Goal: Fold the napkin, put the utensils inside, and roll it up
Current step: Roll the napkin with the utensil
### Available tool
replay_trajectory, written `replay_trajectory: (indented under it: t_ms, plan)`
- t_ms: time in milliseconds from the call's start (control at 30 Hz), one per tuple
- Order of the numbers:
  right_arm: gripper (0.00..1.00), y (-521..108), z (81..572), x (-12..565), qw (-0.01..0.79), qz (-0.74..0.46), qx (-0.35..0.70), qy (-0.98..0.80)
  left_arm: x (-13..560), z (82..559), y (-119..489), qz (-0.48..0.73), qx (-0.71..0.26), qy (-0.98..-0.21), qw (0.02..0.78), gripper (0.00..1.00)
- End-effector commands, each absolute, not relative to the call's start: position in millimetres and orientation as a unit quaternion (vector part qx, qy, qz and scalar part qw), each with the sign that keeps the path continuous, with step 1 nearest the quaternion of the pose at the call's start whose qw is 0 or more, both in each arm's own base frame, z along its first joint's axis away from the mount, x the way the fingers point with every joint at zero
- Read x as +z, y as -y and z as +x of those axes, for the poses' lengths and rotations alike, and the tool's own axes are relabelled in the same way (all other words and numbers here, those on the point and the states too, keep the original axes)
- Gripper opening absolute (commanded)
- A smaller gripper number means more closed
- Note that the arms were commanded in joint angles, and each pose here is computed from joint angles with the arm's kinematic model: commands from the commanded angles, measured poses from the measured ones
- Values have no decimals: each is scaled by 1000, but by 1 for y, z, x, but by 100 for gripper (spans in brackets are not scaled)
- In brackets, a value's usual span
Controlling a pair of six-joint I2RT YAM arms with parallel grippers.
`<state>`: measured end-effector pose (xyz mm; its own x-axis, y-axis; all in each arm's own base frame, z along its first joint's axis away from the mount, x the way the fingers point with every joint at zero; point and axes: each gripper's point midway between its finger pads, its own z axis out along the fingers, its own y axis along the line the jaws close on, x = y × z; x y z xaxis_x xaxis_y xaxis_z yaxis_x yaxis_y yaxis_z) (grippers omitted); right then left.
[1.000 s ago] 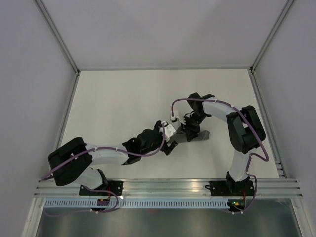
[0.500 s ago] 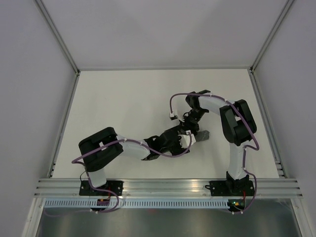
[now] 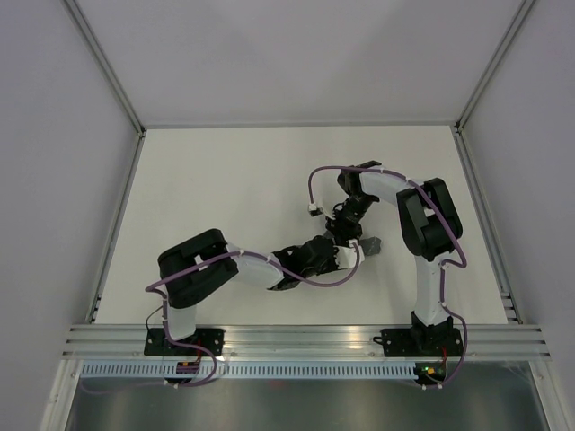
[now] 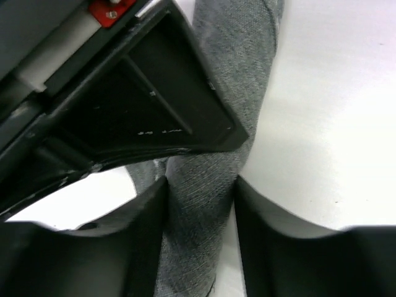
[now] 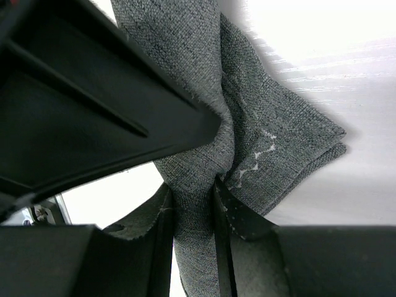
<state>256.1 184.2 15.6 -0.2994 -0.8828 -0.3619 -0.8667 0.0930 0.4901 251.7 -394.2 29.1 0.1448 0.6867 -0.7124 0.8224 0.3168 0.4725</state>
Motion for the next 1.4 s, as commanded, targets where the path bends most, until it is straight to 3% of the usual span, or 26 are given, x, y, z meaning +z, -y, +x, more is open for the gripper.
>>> replay_trajectory:
  t_ms: [0, 133, 233, 300, 333, 567, 833, 1133, 1367]
  plan:
    - [25, -172, 257, -21, 41, 609, -297, 734, -1, 237, 391, 620, -74, -656, 425, 48]
    - [31, -176, 258, -14, 30, 608, -304, 733, -9, 229, 391, 615, -93, -672, 402, 29]
    - [54, -180, 261, -3, 7, 600, -316, 735, -13, 219, 390, 613, -119, -682, 381, 13]
    - [60, -186, 265, 10, -16, 595, -328, 733, -18, 212, 389, 610, -139, -691, 361, 11]
    - [64, -187, 269, 20, -34, 591, -331, 735, -19, 211, 387, 609, -142, -694, 356, 4]
    - [72, -187, 316, 78, -170, 522, -349, 760, -26, 196, 384, 595, -194, -713, 316, 2]
    - [73, -144, 346, 143, -302, 445, -366, 759, -28, 198, 376, 549, -258, -754, 252, 2]
    - [74, -123, 297, 155, -425, 490, -264, 714, -28, 208, 367, 486, -327, -799, 136, 2]
    - [77, -134, 270, 111, -474, 551, -116, 677, -35, 202, 366, 445, -386, -807, 46, 2]
